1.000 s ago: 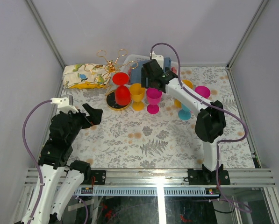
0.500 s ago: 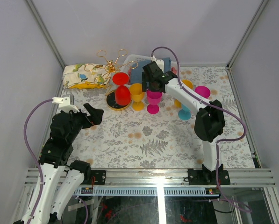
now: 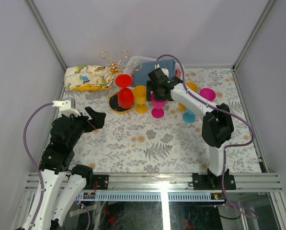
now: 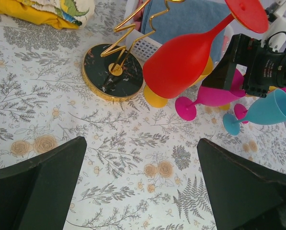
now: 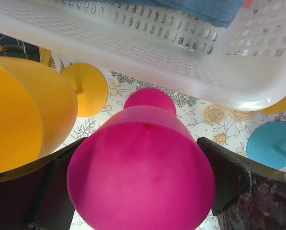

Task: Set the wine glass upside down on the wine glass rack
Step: Pick up the wine glass at the center of the board.

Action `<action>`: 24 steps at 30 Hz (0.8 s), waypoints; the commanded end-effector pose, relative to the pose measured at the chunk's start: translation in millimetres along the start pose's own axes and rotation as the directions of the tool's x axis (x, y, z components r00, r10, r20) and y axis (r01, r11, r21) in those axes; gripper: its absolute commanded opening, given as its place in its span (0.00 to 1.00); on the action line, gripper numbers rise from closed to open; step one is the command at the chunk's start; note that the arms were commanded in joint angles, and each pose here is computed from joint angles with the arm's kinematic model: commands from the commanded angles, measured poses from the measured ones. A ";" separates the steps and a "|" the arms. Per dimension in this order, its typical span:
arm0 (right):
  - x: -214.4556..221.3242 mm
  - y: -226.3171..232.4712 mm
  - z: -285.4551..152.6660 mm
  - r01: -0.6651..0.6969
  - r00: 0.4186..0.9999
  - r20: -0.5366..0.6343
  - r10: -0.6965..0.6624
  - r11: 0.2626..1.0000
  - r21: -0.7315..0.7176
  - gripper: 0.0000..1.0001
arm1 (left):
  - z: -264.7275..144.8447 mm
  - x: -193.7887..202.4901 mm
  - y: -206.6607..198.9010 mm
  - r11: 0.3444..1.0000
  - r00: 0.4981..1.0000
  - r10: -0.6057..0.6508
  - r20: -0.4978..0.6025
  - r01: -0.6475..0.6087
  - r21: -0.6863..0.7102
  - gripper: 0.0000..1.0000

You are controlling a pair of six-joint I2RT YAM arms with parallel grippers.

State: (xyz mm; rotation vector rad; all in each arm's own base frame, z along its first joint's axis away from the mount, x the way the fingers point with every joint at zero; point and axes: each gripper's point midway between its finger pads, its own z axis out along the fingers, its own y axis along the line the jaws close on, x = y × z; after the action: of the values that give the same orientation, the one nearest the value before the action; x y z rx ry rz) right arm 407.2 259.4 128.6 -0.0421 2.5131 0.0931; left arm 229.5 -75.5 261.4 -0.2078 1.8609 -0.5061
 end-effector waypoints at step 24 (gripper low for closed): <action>-21.7 -2.7 -27.5 0.010 0.995 0.101 -0.006 0.999 -0.041 0.99 | -6.0 -12.5 -6.2 0.999 0.997 0.026 0.075 -0.029 0.042 1.00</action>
State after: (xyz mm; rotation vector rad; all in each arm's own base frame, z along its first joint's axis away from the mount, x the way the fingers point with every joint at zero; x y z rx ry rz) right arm 394.3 257.3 124.8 -0.0734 2.5400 0.1200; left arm 224.1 -75.0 265.4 -0.1968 1.8309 -0.5143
